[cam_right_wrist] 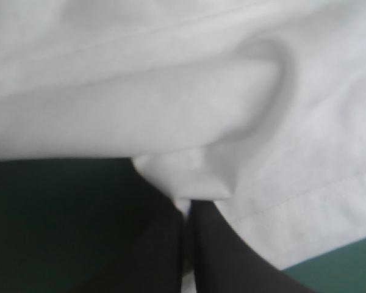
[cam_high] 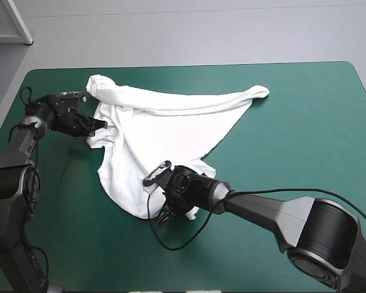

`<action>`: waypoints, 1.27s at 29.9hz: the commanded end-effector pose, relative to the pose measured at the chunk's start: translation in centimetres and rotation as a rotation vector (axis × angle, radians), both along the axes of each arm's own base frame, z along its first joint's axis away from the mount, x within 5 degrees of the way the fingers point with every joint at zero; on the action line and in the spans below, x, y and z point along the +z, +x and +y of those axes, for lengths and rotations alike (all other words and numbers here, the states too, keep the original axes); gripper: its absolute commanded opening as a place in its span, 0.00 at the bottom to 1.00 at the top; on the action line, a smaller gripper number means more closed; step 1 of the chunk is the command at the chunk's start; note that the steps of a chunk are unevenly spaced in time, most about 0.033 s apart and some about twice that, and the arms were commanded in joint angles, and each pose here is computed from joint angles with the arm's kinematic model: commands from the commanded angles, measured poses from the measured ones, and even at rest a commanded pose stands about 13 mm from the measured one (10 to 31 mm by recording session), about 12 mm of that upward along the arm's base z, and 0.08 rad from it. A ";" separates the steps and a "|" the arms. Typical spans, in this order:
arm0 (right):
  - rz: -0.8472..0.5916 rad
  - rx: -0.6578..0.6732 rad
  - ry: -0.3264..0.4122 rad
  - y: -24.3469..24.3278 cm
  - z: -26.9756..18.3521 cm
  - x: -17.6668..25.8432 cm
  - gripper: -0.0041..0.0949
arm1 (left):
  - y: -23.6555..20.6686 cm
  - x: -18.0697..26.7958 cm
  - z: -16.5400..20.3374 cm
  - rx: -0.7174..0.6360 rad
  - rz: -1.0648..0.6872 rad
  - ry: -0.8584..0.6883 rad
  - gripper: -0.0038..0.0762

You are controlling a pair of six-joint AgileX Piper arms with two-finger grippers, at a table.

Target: Fold the cloth

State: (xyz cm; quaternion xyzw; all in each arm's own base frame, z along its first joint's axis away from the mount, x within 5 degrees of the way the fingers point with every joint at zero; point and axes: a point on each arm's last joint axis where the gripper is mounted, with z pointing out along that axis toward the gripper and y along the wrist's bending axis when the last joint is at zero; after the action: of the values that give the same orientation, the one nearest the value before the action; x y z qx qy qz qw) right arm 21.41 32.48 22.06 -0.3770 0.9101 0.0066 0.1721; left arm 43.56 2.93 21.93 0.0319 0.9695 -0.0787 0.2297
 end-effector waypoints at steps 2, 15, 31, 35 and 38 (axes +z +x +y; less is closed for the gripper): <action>-0.231 -0.037 0.014 0.6 -2.5 6.2 0.02 | -2.1 8.6 -0.5 0.026 -0.211 -0.002 0.04; -0.737 -0.326 0.211 -1.5 -16.6 28.1 0.02 | -14.0 31.2 -1.9 -0.025 -0.710 0.069 0.04; -1.290 -0.390 0.659 -12.0 -30.5 45.0 0.02 | -30.3 46.3 -2.7 0.090 -1.417 0.159 0.04; -1.344 -0.394 0.706 -13.5 -32.3 45.9 0.02 | -33.0 48.0 -2.7 0.127 -1.583 0.189 0.04; -1.368 -0.389 0.716 -14.1 -33.0 46.2 0.02 | -34.6 48.6 -2.6 0.152 -1.655 0.241 0.04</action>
State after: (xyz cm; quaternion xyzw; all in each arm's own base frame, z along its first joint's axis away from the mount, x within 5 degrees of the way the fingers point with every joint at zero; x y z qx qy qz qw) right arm 8.77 1.66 67.05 -0.0773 0.6423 0.0557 0.7605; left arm 11.66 -0.04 68.83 0.0566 0.5696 0.0442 0.8188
